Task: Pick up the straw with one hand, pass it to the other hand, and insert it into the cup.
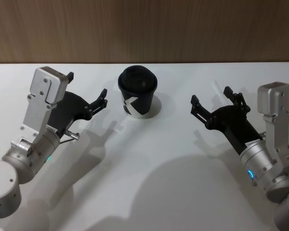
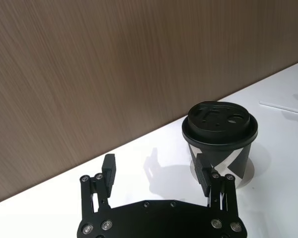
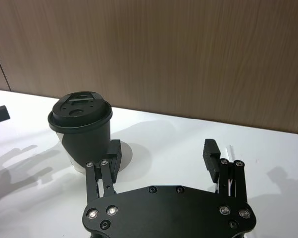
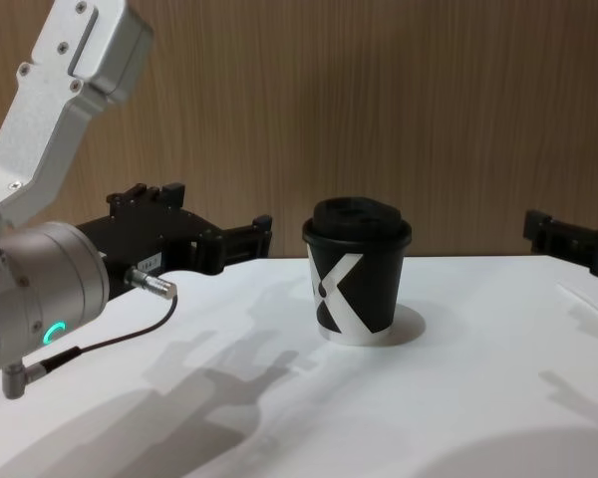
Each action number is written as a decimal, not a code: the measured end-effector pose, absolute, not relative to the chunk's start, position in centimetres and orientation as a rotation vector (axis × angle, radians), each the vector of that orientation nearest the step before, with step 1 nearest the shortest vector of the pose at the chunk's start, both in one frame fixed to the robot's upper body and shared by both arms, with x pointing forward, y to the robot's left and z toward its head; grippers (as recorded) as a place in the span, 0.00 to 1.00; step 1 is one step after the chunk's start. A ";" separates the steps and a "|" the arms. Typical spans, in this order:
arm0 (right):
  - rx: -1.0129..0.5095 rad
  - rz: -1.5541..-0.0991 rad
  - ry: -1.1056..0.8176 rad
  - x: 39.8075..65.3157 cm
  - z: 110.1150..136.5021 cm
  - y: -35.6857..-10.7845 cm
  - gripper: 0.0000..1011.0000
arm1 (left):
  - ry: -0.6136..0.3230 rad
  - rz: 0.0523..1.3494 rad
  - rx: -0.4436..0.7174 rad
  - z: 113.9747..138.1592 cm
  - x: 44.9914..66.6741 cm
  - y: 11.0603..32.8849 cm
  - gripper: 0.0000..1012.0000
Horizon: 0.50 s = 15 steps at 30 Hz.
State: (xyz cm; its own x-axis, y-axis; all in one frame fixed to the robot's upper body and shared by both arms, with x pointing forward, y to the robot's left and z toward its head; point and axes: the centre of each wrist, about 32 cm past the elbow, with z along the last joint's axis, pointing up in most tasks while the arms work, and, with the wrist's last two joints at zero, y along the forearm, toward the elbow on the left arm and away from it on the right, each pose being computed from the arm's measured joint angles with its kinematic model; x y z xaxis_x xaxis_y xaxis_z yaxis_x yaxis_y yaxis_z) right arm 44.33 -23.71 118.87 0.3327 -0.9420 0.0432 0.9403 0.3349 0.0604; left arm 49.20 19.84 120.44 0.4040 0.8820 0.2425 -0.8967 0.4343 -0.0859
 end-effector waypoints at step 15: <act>0.019 -1.228 -0.072 44.5 118.8 -23.9 0.99 | -0.268 1.124 0.061 120.4 49.2 19.8 0.99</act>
